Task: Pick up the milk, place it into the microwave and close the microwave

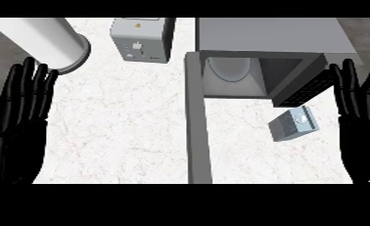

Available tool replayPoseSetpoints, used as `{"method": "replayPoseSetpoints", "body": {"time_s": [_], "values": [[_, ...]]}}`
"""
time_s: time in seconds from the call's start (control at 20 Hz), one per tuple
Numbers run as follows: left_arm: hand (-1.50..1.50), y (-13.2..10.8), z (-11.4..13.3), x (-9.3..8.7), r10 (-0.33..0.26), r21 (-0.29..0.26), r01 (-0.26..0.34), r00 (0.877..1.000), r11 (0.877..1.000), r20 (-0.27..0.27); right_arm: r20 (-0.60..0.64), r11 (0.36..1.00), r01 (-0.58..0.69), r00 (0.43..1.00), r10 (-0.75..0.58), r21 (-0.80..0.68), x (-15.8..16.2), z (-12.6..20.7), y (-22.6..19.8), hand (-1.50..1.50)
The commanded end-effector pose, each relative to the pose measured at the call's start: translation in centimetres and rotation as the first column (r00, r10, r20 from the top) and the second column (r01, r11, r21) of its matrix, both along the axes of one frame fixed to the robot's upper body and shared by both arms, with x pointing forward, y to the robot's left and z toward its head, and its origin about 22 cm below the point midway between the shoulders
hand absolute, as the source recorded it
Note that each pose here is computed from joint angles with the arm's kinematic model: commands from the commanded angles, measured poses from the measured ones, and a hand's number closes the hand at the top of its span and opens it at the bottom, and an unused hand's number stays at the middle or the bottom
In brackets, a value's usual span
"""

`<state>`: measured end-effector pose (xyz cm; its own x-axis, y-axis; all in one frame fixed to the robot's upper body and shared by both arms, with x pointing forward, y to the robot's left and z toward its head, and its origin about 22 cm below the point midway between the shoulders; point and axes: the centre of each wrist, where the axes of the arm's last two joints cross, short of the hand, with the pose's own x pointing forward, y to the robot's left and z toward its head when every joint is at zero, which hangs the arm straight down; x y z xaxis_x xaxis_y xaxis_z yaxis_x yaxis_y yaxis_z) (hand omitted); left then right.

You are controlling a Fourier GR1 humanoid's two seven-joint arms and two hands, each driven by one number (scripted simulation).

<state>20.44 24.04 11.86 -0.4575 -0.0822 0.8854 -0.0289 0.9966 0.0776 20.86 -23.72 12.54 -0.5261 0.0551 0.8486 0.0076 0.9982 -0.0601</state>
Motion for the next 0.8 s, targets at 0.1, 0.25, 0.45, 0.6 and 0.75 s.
{"method": "replayPoseSetpoints", "body": {"time_s": [0.1, 0.25, 0.45, 0.6, 0.75], "values": [[-1.50, 2.1, 0.2, 0.0, -0.025, 0.028, 0.025, 1.000, 0.999, 0.003, -0.021, 0.994, 0.080, 0.996, -0.081, -0.068, -0.8, 1.7, -1.7, -1.50], [-1.50, 4.5, 1.7, -0.4, -0.053, 0.049, 0.053, 0.999, 0.997, 0.009, -0.034, 0.975, 0.182, 0.982, -0.188, -0.131, 0.2, 1.3, -3.6, -1.50], [-1.50, 4.3, 1.0, -3.0, -0.144, -0.167, 0.132, 0.988, 0.977, -0.060, -0.075, 0.998, 0.032, 0.997, -0.035, -0.046, -2.8, 3.2, -3.8, -1.50], [-1.50, 4.7, 2.9, -3.7, -0.136, -0.164, 0.124, 0.989, 0.979, -0.064, -0.095, 0.998, 0.063, 0.993, -0.065, -0.024, -3.6, 2.4, -4.4, -1.50], [-1.50, 5.3, 3.0, -6.3, -0.154, -0.178, 0.141, 0.986, 0.974, -0.061, -0.109, 0.994, 0.105, 0.988, -0.107, -0.025, -1.0, 2.1, -4.5, -1.50]]}}
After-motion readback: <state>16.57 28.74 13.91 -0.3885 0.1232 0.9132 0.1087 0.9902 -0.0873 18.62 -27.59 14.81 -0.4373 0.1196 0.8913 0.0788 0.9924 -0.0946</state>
